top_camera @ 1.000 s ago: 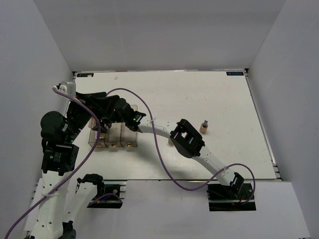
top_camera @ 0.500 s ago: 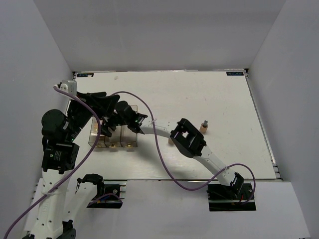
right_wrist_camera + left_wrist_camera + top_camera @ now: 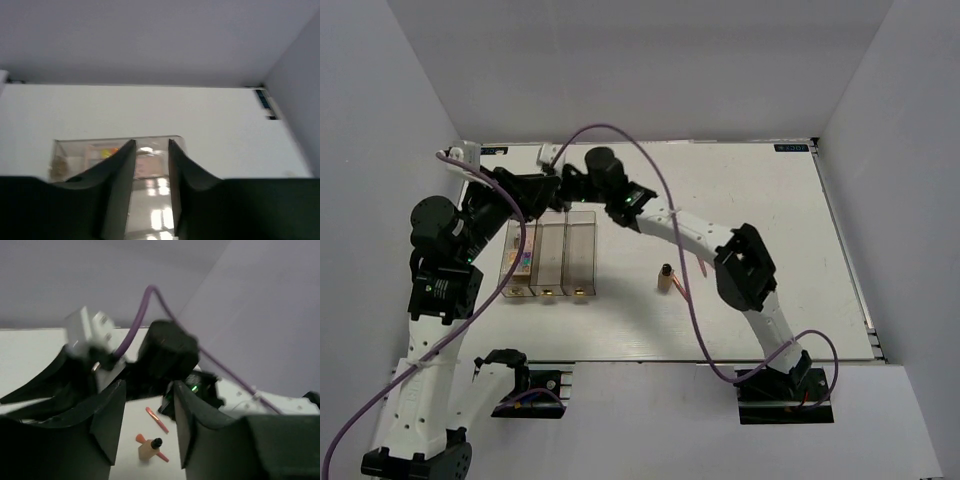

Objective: Organize the makeup

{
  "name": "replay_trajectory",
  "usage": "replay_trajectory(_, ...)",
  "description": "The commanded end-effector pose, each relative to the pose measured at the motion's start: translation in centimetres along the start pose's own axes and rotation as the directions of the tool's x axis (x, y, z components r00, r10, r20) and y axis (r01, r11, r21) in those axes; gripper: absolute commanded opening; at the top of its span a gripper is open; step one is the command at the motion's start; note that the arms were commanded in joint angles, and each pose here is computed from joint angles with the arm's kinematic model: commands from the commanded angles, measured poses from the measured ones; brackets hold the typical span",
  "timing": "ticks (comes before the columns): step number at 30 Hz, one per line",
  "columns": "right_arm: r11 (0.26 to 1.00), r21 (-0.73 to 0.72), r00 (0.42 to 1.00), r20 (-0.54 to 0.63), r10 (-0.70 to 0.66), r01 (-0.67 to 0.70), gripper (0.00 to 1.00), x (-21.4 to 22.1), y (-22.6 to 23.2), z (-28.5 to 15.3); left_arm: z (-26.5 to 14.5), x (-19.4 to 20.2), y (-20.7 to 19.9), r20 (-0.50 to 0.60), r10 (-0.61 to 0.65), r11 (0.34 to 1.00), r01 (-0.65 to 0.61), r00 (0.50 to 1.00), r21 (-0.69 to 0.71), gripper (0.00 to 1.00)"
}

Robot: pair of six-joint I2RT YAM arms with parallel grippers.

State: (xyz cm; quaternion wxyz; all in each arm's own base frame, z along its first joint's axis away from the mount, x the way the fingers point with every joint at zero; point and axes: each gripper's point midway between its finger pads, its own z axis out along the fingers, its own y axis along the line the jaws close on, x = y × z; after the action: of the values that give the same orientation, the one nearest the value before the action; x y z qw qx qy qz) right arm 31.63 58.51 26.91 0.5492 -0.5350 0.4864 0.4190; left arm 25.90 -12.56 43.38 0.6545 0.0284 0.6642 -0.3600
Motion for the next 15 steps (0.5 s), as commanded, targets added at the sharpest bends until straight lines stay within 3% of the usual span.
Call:
replay_trajectory(1, 0.988, 0.15, 0.998, -0.053, -0.014, 0.022, 0.27, -1.8, -6.4, -5.6, 1.0, 0.0, -1.4, -0.018, -0.033, 0.995, 0.035, 0.999, 0.093, 0.51)
replay_trajectory(3, 0.967, 0.253, 0.991, -0.134, 0.032, 0.003, 0.01, -0.5, -10.4, -9.7, 1.8, 1.1, -1.5, -0.073, -0.06, 0.99, 0.069, 0.996, 0.124, 0.36)
replay_trajectory(6, 0.941, 0.338, 0.972, -0.215, 0.09, -0.012, 0.0, 0.0, -13.3, -15.0, 3.0, 2.9, -1.1, -0.18, -0.097, 0.984, 0.121, 0.979, 0.131, 0.22)
replay_trajectory(7, 0.919, 0.393, 0.965, -0.241, 0.104, -0.001, 0.0, 0.5, -15.7, -18.1, 3.9, 4.6, -0.5, -0.262, -0.137, 0.977, 0.174, 0.955, 0.124, 0.15)
replay_trajectory(9, 0.912, 0.409, 0.944, -0.295, 0.147, -0.014, 0.0, 0.7, -15.9, -20.8, 4.7, 6.3, -0.2, -0.339, -0.174, 0.967, 0.226, 0.924, 0.121, 0.12)
replay_trajectory(10, 0.908, 0.419, 0.935, -0.317, 0.159, -0.012, 0.08, 0.9, -16.1, -21.9, 5.4, 7.7, 0.7, -0.384, -0.208, 0.961, 0.26, 0.9, 0.09, 0.12)
replay_trajectory(11, 0.886, 0.463, 0.912, -0.348, 0.217, -0.035, 0.32, 1.8, -17.2, -25.2, 6.1, 9.6, 1.0, -0.441, -0.23, 0.956, 0.287, 0.867, 0.067, 0.12)
replay_trajectory(12, 0.878, 0.476, 0.9, -0.362, 0.244, -0.047, 0.41, 2.3, -17.2, -26.3, 6.0, 9.9, 0.6, -0.453, -0.231, 0.954, 0.291, 0.861, 0.067, 0.12)
replay_trajectory(15, 0.838, 0.534, 0.851, -0.383, 0.358, -0.112, 0.64, 4.6, -17.5, -32.0, 7.2, 14.6, 0.8, -0.577, -0.245, 0.951, 0.309, 0.779, 0.014, 0.14)
